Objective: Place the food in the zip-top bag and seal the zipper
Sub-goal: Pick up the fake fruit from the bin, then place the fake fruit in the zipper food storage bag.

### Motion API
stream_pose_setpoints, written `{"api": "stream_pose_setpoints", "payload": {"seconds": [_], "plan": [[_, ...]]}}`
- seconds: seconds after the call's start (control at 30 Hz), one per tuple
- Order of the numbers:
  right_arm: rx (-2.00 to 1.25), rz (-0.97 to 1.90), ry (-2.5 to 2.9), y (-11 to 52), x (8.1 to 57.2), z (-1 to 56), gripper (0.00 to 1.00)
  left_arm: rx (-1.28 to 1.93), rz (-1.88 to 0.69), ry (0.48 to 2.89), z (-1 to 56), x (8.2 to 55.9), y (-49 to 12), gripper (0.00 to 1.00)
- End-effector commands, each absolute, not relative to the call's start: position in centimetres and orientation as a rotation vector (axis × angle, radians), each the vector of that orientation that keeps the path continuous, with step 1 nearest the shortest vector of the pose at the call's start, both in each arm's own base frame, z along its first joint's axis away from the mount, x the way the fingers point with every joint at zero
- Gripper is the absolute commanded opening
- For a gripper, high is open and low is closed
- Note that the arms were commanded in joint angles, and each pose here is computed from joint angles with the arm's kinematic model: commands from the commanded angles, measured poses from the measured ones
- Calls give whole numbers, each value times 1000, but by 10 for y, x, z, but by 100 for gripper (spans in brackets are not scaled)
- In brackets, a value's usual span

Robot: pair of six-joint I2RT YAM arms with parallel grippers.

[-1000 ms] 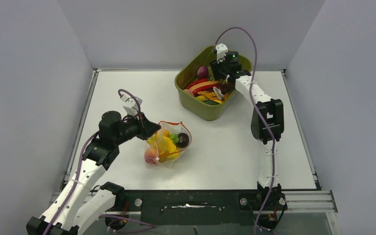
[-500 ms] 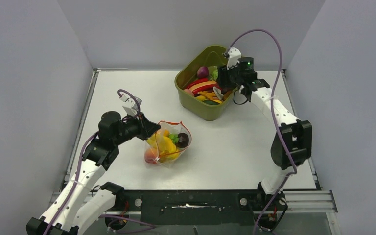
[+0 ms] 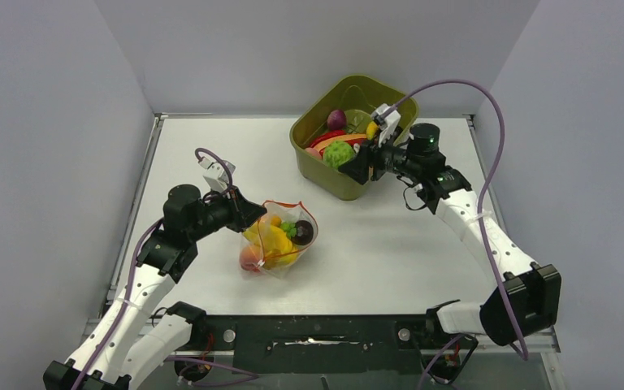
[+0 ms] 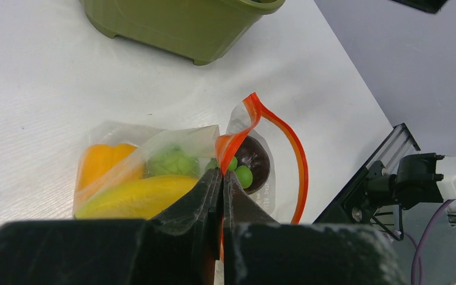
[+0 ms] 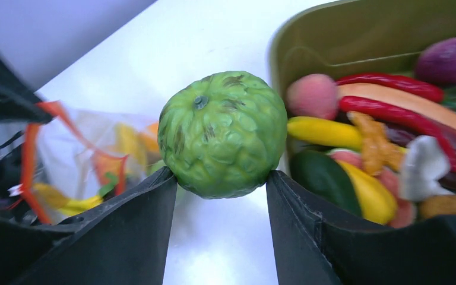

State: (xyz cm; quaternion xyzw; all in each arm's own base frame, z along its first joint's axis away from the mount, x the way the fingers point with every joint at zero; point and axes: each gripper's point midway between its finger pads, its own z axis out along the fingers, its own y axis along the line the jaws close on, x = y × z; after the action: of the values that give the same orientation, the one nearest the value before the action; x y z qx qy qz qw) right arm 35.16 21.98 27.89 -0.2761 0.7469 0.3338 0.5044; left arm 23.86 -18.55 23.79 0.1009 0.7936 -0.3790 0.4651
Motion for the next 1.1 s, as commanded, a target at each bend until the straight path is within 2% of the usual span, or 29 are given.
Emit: {"api": "stream_pose_setpoints", "payload": {"seconds": [0.0, 0.17, 0.33, 0.7, 1.07], "plan": [[-837, 1026, 1646, 259, 292, 309, 47, 268, -941, 1843, 266, 243, -187, 0], [-1038, 1202, 1564, 292, 236, 308, 48, 267, -955, 1841, 264, 242, -189, 0], [-1077, 1249, 1578, 308, 220, 298, 48, 262, -960, 1838, 265, 243, -189, 0], [-1173, 1199, 1706, 337, 213, 256, 50, 267, -974, 1838, 266, 240, -190, 0], [-1105, 1089, 1841, 351, 234, 231, 53, 266, -994, 1832, 268, 237, -192, 0]]}}
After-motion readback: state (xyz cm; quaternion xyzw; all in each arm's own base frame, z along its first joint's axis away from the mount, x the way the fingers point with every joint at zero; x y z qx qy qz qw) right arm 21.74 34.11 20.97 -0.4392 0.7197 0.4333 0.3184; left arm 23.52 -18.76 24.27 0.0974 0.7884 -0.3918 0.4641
